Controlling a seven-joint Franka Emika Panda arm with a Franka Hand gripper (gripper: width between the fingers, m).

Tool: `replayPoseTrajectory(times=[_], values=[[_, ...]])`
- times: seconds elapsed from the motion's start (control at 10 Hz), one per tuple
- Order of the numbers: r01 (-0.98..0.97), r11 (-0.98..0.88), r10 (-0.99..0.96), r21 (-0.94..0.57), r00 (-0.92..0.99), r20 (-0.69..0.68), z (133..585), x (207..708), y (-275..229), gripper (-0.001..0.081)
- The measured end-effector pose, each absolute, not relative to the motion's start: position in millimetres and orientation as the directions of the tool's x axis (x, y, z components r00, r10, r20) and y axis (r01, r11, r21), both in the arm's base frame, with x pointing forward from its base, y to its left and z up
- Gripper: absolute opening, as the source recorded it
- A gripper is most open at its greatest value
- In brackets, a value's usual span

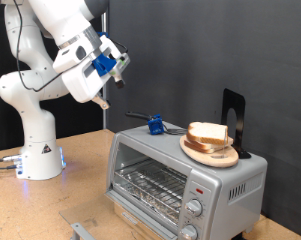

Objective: Make a piece of toast with the oven

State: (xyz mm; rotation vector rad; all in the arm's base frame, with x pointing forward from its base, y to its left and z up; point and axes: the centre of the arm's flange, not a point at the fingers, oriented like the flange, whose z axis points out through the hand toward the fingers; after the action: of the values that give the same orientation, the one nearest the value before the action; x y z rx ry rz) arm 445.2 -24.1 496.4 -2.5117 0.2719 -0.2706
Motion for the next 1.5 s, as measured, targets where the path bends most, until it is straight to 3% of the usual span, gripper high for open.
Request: replayPoseTrajectory(times=[0.2, 0.5, 0.7, 1.0, 1.5], values=[[-0.009, -0.798, -0.137, -0.602, 0.976, 0.168, 517.2, 436.1, 6.5, 0.0809], [0.131, -0.874, 0.011, -0.468, 0.968, 0.25, 545.2, 411.3, 49.1, 0.0809], [0.14, -0.912, 0.028, -0.385, 0.958, 0.284, 555.2, 389.1, 78.7, 0.0809], [0.064, -0.92, -0.045, -0.388, 0.963, 0.266, 549.6, 363.0, 101.8, 0.0809], [0.08, -0.935, -0.039, -0.346, 0.945, 0.325, 528.1, 365.3, 106.7, 0.0809]])
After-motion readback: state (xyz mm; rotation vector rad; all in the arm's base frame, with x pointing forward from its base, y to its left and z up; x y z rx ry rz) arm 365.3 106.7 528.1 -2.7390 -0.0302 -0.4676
